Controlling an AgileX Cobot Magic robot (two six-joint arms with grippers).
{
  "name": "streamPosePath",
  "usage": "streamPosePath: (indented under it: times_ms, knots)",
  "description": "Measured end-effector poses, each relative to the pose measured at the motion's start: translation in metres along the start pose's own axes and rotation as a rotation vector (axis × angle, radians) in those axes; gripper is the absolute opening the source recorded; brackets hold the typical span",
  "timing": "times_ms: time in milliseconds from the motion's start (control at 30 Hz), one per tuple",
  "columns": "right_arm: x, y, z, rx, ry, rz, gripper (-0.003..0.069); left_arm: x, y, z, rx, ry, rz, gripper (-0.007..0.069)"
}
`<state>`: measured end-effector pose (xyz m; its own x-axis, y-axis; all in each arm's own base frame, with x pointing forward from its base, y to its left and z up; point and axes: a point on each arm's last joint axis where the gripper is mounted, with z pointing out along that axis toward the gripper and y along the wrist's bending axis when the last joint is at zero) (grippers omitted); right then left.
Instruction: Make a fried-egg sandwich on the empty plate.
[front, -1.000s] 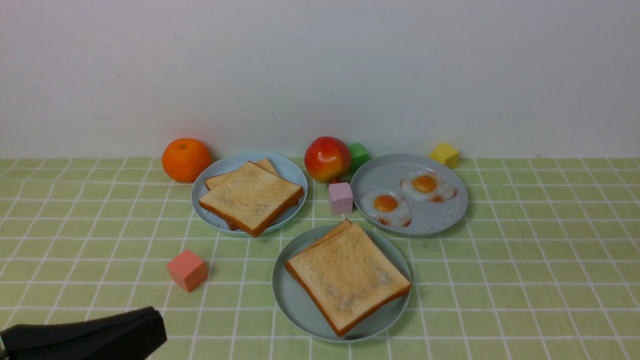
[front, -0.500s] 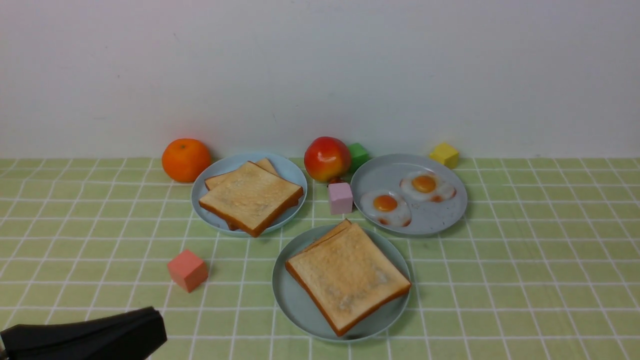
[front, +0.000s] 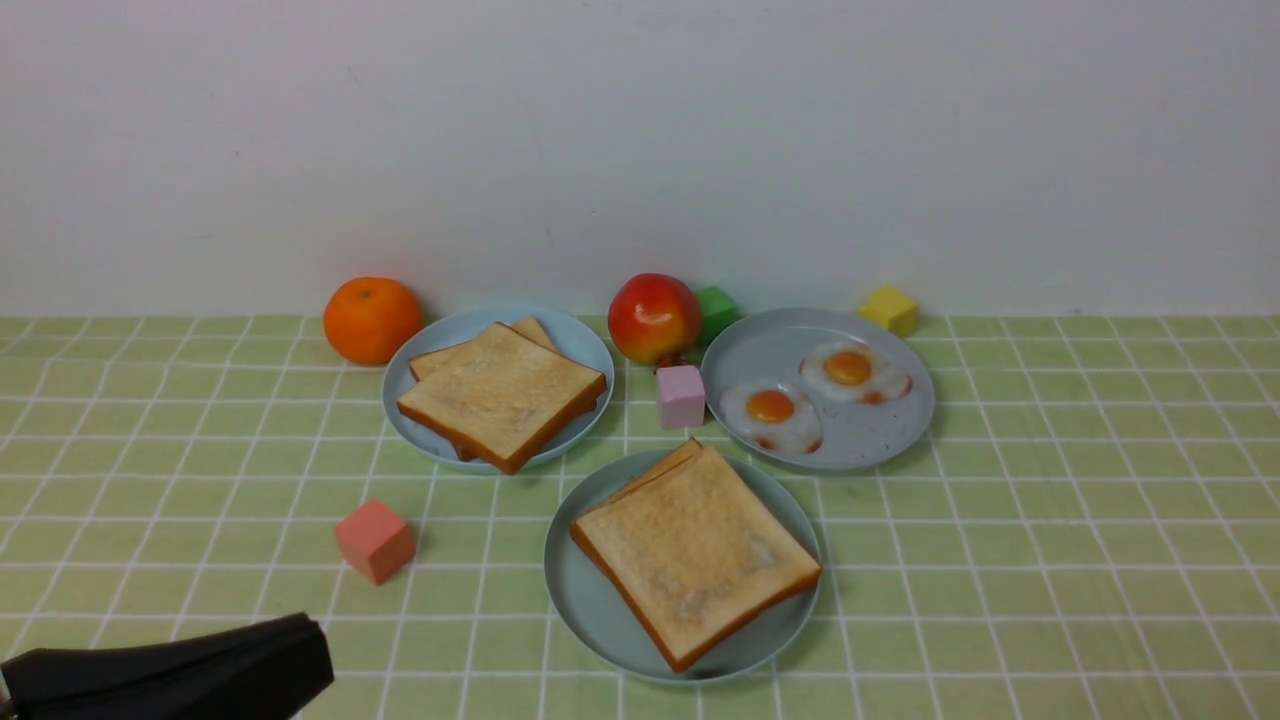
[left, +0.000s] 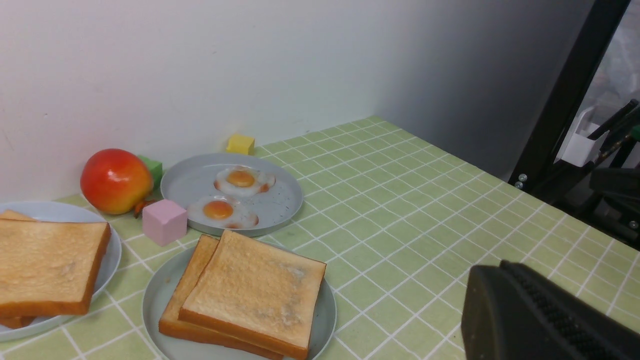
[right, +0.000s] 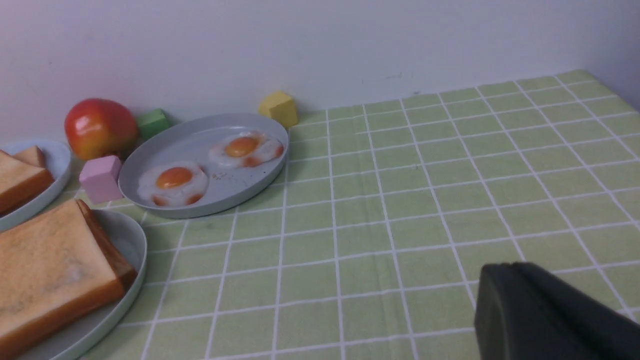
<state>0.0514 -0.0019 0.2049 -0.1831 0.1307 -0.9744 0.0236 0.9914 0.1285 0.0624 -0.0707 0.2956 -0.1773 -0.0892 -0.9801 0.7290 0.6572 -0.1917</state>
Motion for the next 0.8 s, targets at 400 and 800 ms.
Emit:
streamPosePath:
  times_ms: [400,800]
  knots:
    - [0.004,0.002,0.002,-0.033,-0.032,-0.048,0.0001,0.0,0.0,0.0,0.001,-0.003,-0.001,-0.0013]
    - [0.031,0.003,0.007,-0.068,0.113,-0.073,0.0001,0.0,0.0,0.0,0.001,-0.003,-0.001,-0.0011]
